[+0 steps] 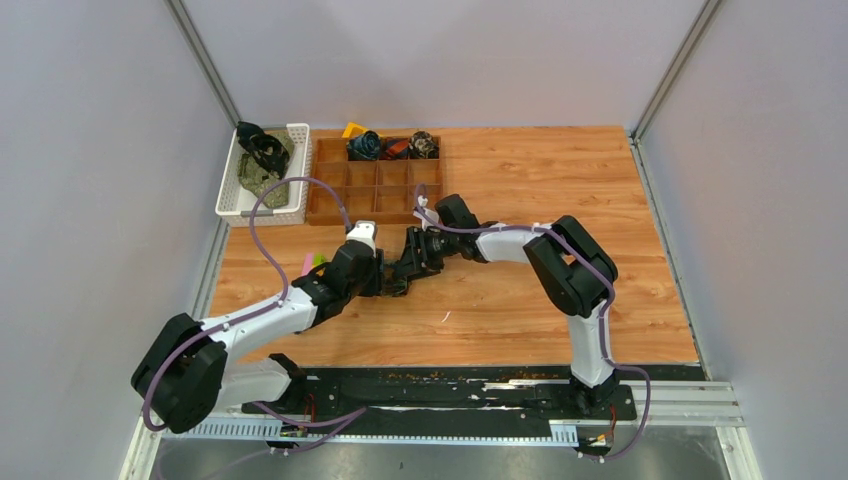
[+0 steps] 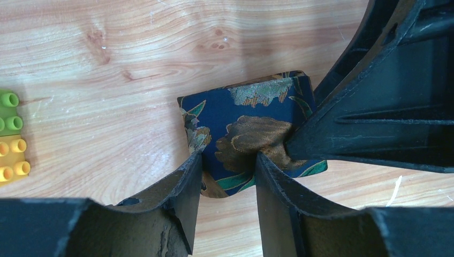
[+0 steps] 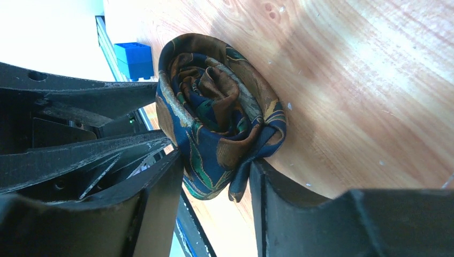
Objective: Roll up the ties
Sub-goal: Roll the tie at the center of the board, then pick up the tie at the center of the board.
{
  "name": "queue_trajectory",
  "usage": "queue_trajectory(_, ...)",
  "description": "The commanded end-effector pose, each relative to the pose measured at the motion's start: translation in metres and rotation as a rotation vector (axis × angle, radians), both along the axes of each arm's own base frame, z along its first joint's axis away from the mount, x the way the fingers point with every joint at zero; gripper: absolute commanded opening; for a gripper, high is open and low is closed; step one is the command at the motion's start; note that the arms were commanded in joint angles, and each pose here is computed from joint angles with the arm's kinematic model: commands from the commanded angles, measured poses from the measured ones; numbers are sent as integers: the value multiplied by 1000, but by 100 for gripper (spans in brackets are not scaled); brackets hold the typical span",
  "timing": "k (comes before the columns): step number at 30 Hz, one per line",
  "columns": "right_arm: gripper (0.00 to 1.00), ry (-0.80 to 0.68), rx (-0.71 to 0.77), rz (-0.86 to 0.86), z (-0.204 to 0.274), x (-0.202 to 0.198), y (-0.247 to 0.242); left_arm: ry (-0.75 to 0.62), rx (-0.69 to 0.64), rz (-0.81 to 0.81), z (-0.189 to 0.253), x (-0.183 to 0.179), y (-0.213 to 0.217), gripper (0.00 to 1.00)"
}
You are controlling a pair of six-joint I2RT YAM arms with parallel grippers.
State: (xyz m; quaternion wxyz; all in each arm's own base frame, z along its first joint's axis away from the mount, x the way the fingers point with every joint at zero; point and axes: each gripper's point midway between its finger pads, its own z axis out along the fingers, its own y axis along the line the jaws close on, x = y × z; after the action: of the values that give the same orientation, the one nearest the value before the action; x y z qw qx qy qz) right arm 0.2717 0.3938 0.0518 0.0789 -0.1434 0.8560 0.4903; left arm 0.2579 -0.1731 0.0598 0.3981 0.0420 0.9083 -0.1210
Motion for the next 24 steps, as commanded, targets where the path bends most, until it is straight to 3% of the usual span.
queue_trajectory(1,45,-25,9,7,9,3,10,17,13,-19,-7,-3,1,48)
queue_trajectory(10,26,-49,-31,-10,5,5,4,27,-9,-20,5,-8,1,52)
queue_trajectory(19,0,-47,-41,-13,5,3,2,0,-39,-3,49,-21,12,75)
queue_trajectory(24,0,-55,-48,-8,13,2,0,8,-16,37,73,-33,29,88)
